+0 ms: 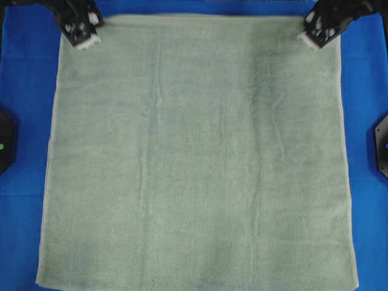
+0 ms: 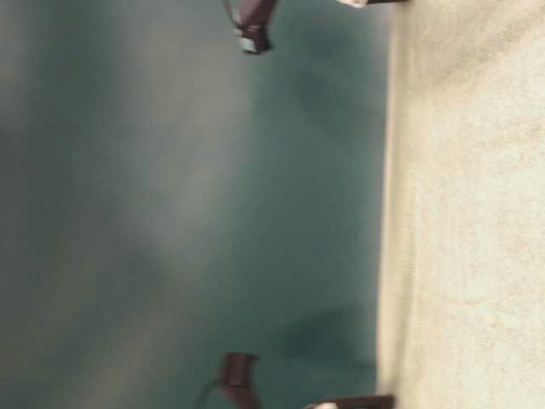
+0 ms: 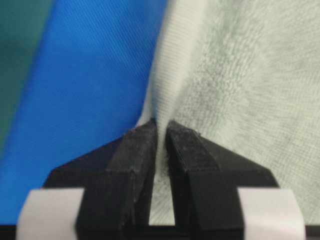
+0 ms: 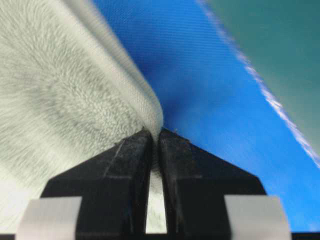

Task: Fold a bath towel.
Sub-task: 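Lift the far edge with both grippers and fold it toward the near edge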

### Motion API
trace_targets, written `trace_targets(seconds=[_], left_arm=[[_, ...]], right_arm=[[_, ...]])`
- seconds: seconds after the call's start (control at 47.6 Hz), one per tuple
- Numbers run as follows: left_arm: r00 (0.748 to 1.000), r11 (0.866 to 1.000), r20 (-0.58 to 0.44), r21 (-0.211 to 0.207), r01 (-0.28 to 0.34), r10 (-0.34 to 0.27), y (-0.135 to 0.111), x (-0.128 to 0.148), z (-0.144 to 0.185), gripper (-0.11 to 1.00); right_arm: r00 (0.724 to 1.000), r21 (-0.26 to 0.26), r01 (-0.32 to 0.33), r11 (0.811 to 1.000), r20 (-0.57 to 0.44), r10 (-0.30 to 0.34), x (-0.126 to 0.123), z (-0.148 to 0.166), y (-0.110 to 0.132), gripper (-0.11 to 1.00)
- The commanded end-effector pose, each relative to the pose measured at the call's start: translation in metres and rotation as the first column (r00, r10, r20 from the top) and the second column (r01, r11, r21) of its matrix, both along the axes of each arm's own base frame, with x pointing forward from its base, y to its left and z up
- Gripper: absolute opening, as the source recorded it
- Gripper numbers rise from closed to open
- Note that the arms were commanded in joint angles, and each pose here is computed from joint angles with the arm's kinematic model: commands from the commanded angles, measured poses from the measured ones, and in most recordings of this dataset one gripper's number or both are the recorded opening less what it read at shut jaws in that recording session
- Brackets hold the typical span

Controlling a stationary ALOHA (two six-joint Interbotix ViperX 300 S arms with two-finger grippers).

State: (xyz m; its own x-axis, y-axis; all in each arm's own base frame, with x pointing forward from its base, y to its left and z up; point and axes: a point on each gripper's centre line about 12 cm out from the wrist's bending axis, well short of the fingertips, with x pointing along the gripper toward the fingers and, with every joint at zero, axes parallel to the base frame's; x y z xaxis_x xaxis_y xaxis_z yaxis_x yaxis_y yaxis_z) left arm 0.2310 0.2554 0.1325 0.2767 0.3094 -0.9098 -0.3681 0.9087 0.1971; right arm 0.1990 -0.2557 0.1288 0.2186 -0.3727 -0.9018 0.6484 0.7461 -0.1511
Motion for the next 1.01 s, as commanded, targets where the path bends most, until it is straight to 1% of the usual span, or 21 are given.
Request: trace_targets(seconds=[0.0, 0.021, 0.105, 0.189, 0.21, 0.252, 0.336, 0.441, 0.483, 0.546, 0.588, 0.609, 0.693, 0.777, 0.798, 0.904, 0.988], left_arm=[[0.999, 0.999, 0.051, 0.044, 0.006, -0.008, -0.008, 0.002, 0.041, 0.06], [0.998, 0.999, 0.066, 0.050, 0.012, -0.015, -0.014, 0.004, 0.050, 0.06], [0.995, 0.998, 0.092, 0.052, 0.020, -0.024, -0.031, 0.005, 0.070, 0.06], [0.992, 0.999, 0.124, 0.036, -0.003, -0.001, -0.049, 0.003, 0.084, 0.06], [0.992, 1.000, 0.127, 0.024, -0.011, 0.008, -0.054, 0.002, 0.085, 0.06], [0.991, 1.000, 0.132, 0.014, -0.007, 0.005, -0.064, 0.001, 0.087, 0.06], [0.989, 0.998, 0.134, -0.016, 0.058, -0.055, -0.095, 0.001, 0.084, 0.06], [0.980, 0.990, 0.153, -0.050, 0.133, -0.124, -0.135, 0.003, 0.079, 0.06], [0.975, 0.986, 0.176, -0.075, 0.148, -0.133, -0.155, 0.004, 0.079, 0.06], [0.972, 0.982, 0.199, -0.114, 0.151, -0.127, -0.177, 0.004, 0.078, 0.06], [0.970, 0.978, 0.211, -0.141, 0.155, -0.123, -0.192, 0.003, 0.076, 0.06], [0.969, 0.975, 0.215, -0.156, 0.158, -0.123, -0.200, 0.003, 0.075, 0.06], [0.965, 0.959, 0.222, -0.211, 0.189, -0.141, -0.232, 0.000, 0.070, 0.06], [0.957, 0.937, 0.232, -0.260, 0.234, -0.175, -0.265, -0.002, 0.064, 0.06], [0.951, 0.926, 0.238, -0.273, 0.259, -0.196, -0.277, -0.002, 0.062, 0.06], [0.931, 0.888, 0.272, -0.323, 0.327, -0.244, -0.317, -0.001, 0.056, 0.06], [0.921, 0.857, 0.288, -0.367, 0.361, -0.265, -0.346, 0.000, 0.054, 0.06]], right_arm=[[0.999, -0.053, 0.009, 0.999, 0.047, -0.006, -0.003, 0.036, 0.007, 0.07], [0.999, -0.058, 0.006, 0.998, 0.050, -0.003, -0.003, 0.041, 0.010, 0.07], [0.998, -0.068, 0.003, 0.998, 0.070, 0.001, -0.005, 0.057, 0.025, 0.07], [0.996, -0.064, -0.013, 0.998, 0.086, 0.019, -0.005, 0.066, 0.046, 0.07], [0.996, -0.061, -0.017, 0.998, 0.087, 0.022, -0.005, 0.067, 0.052, 0.07], [0.996, -0.048, -0.023, 0.999, 0.089, 0.027, -0.006, 0.068, 0.062, 0.07], [0.995, -0.011, -0.038, 0.999, 0.090, 0.039, -0.007, 0.064, 0.088, 0.07], [0.993, 0.049, -0.055, 0.997, 0.107, 0.049, -0.006, 0.061, 0.127, 0.07], [0.990, 0.066, -0.070, 0.995, 0.123, 0.061, -0.005, 0.062, 0.142, 0.07], [0.985, 0.095, -0.101, 0.990, 0.150, 0.086, -0.002, 0.062, 0.166, 0.07], [0.980, 0.115, -0.126, 0.985, 0.168, 0.106, -0.001, 0.062, 0.182, 0.07], [0.976, 0.131, -0.149, 0.980, 0.177, 0.125, 0.001, 0.062, 0.195, 0.07], [0.965, 0.178, -0.205, 0.962, 0.204, 0.168, 0.003, 0.061, 0.228, 0.07], [0.954, 0.226, -0.250, 0.942, 0.226, 0.199, 0.006, 0.061, 0.258, 0.07], [0.952, 0.238, -0.258, 0.936, 0.227, 0.205, 0.006, 0.060, 0.265, 0.07], [0.949, 0.299, -0.283, 0.912, 0.226, 0.220, 0.004, 0.057, 0.298, 0.07], [0.944, 0.347, -0.306, 0.887, 0.230, 0.235, 0.003, 0.054, 0.327, 0.07]])
